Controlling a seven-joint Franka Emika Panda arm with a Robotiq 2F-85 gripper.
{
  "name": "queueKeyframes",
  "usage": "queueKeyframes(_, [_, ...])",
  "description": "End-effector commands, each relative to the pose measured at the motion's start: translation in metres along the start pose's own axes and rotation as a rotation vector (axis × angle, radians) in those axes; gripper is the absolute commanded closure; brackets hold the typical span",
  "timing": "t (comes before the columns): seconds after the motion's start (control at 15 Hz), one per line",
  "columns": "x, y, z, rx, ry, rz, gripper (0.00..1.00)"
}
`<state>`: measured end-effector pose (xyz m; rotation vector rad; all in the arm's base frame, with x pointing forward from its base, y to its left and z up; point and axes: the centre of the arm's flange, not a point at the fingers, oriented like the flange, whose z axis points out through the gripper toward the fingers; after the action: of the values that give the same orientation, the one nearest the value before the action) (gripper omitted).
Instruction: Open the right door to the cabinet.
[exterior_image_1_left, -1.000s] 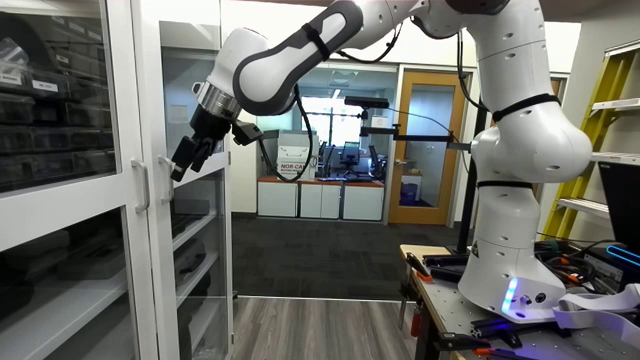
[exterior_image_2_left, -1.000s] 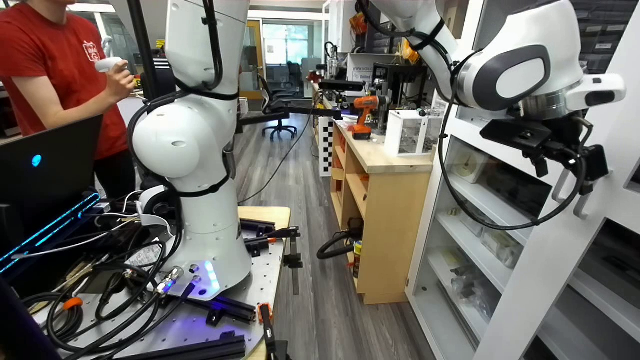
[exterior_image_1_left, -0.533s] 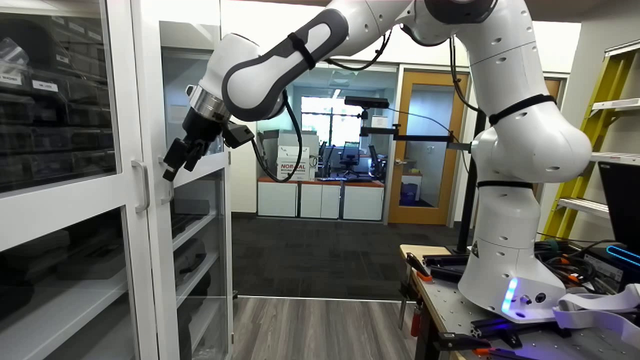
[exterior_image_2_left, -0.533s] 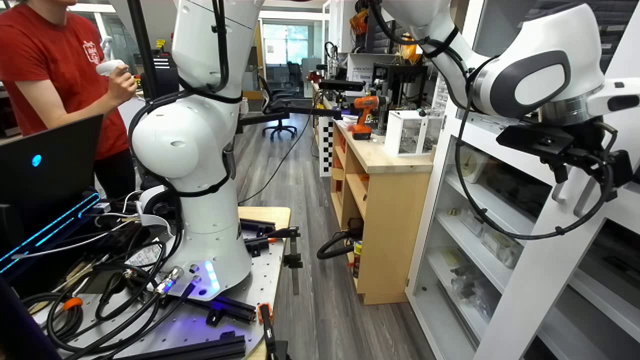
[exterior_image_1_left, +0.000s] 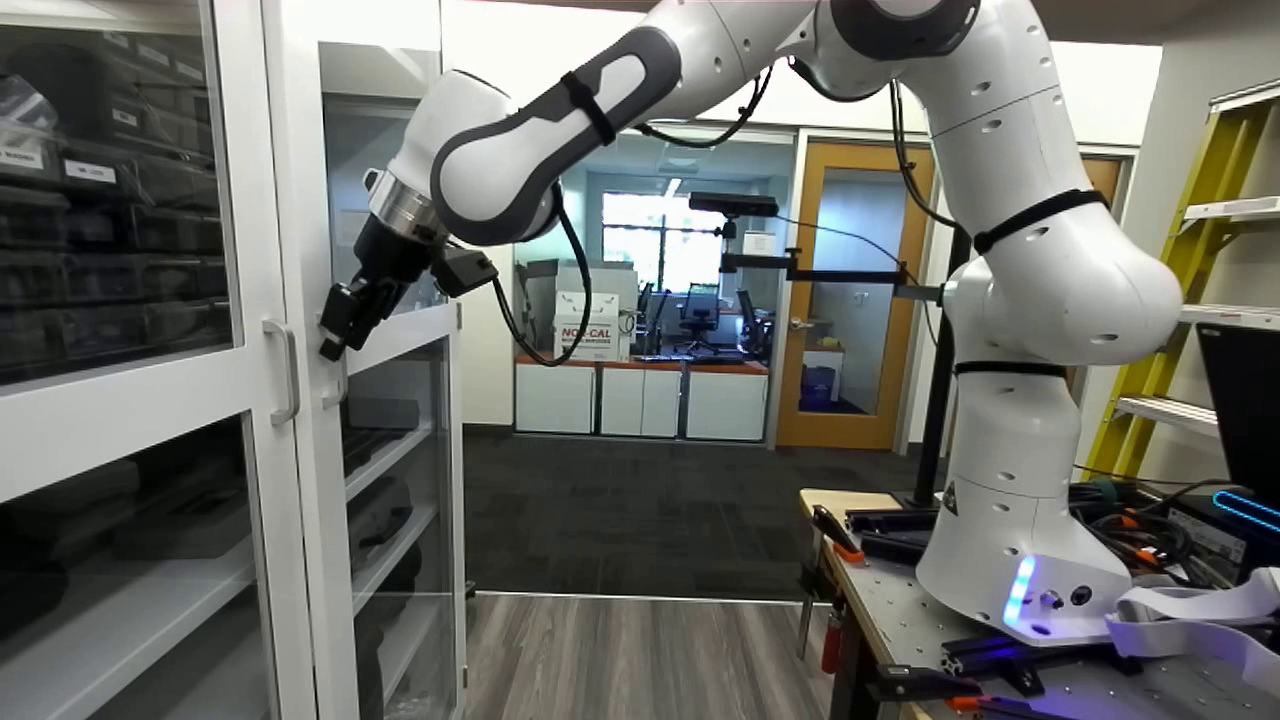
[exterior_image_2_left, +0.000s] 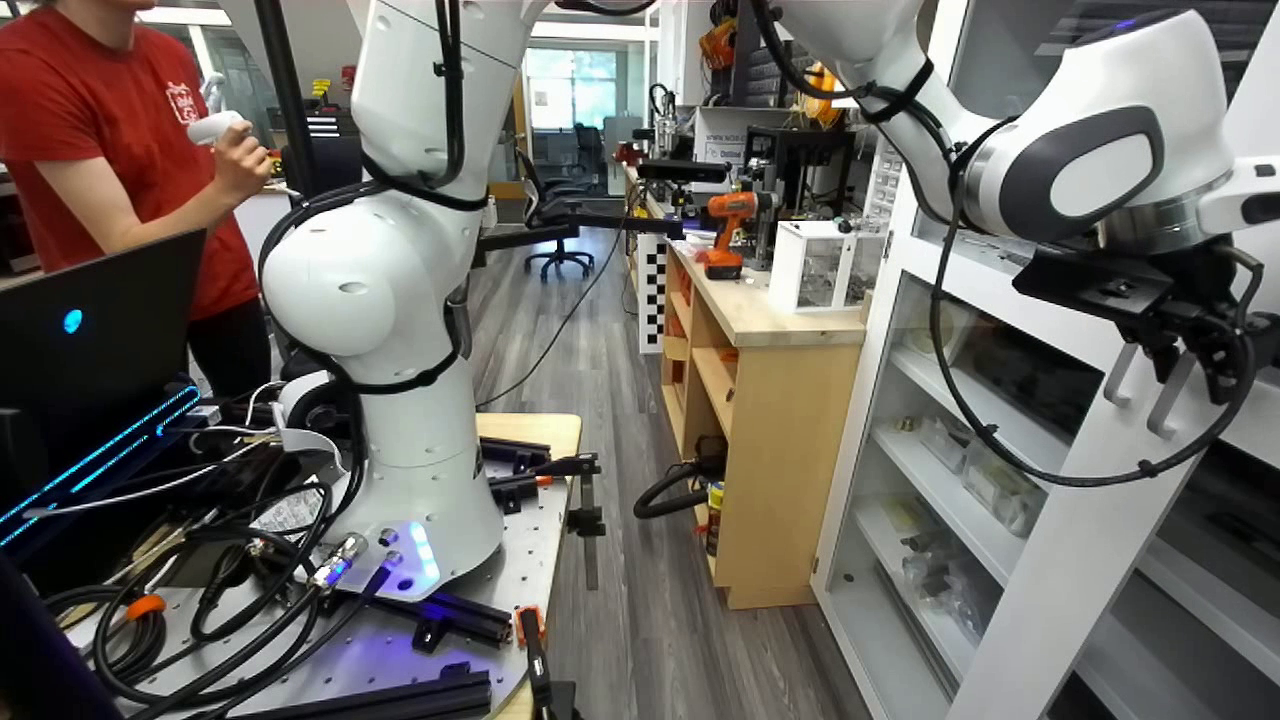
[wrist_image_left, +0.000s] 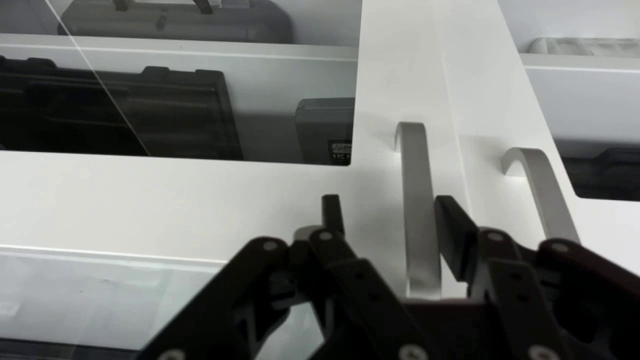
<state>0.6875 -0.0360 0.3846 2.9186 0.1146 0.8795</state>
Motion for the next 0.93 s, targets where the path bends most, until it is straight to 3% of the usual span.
queueKeyframes(0.0, [0.008,0.003,-0.002,0.018,0.039,-0.007,0.79])
queueKeyframes(0.13, [0.010,-0.003,-0.006,0.029,0.036,-0.005,0.93])
queueKeyframes(0.27, [0.009,-0.009,-0.011,0.036,0.015,0.005,1.00])
queueKeyframes(0.4, [0.005,-0.010,-0.017,0.039,0.000,0.017,0.95])
queueKeyframes(0.87, [-0.005,0.004,-0.024,0.025,-0.026,0.018,0.95])
